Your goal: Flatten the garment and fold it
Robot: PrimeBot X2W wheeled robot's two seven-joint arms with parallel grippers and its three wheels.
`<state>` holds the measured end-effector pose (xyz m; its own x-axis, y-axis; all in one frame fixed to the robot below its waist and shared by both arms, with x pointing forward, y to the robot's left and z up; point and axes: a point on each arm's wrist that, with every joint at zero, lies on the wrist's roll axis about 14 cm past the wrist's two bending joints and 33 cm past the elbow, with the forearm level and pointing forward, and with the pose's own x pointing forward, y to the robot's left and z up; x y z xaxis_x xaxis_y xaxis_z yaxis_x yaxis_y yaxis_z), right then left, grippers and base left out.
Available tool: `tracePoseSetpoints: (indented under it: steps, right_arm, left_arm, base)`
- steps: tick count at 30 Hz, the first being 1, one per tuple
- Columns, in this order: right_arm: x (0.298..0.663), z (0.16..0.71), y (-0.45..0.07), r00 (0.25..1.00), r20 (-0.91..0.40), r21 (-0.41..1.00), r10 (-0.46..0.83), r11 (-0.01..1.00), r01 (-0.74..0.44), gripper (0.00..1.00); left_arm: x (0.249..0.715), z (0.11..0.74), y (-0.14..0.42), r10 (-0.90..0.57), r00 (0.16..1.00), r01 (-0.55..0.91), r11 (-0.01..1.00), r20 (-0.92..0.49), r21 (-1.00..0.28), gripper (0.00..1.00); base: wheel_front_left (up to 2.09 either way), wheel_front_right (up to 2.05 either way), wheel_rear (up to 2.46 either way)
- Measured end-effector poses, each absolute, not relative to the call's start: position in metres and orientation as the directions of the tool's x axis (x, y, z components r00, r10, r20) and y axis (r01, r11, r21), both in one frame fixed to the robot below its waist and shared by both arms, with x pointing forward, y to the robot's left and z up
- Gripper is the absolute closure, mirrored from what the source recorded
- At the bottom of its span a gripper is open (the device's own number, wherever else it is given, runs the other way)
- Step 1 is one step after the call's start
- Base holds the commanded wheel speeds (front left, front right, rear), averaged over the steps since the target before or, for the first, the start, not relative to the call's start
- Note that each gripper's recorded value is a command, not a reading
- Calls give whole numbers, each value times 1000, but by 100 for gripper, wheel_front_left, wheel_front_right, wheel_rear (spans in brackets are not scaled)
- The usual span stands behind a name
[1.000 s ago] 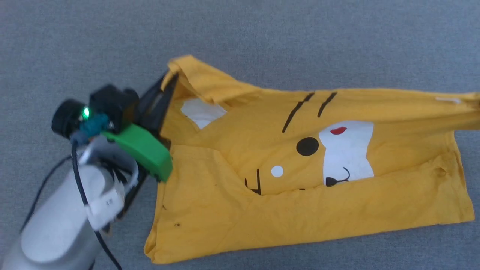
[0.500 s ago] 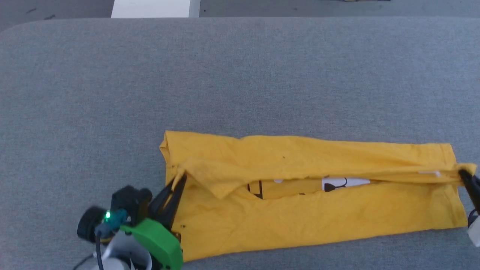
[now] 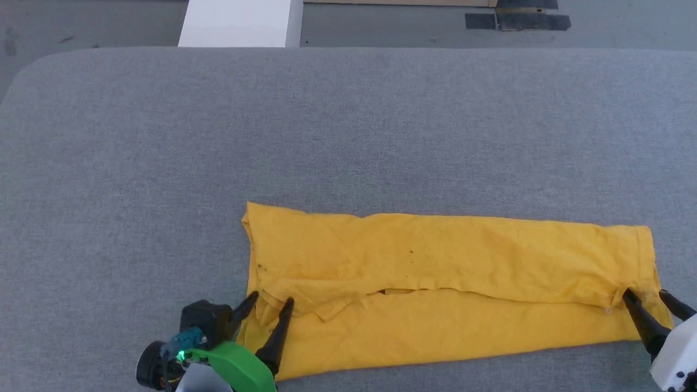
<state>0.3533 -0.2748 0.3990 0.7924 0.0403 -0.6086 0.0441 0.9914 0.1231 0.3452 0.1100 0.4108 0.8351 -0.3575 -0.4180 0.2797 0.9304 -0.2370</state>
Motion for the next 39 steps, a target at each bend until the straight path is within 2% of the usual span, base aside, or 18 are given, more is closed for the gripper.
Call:
tracePoseSetpoints:
  steps: [7,10,15,28,29,30,31,34,39]
  right_arm:
    - [360,432,-285,844,-537,131,18,989,62,0]
    - [362,445,-300,863,-504,114,-28,989,98,0]
    - [358,432,-303,823,-566,69,-49,992,107,0]
    - [366,372,-292,683,-730,42,-23,996,78,0]
    - [367,369,-292,674,-738,41,-22,996,77,3]
    - [368,367,-291,665,-747,43,-17,996,74,58]
    - [369,367,-291,664,-748,47,-14,996,74,100]
    - [371,366,-289,655,-756,70,3,995,76,100]
    - [373,374,-293,682,-731,84,-6,991,100,100]
  left_arm:
    - [373,460,131,-233,953,177,947,-193,-268,0]
    - [384,486,152,-125,989,108,976,-81,-187,0]
    - [387,524,170,6,998,0,996,67,-86,0]
    - [379,511,174,60,997,-57,997,53,-57,0]
    - [379,511,175,61,997,-58,997,52,-57,0]
    - [379,510,176,63,997,-60,997,50,-56,0]
    - [378,510,177,65,997,-62,996,50,-56,0]
    - [377,512,179,72,996,-69,996,56,-57,0]
    - [375,516,178,69,995,-65,996,67,-60,0]
  base:
    - [0,0,0]
    - [0,0,0]
    - [0,0,0]
    - [0,0,0]
    - [0,0,0]
    - [0,0,0]
    - [0,0,0]
    - [0,0,0]
    - [0,0,0]
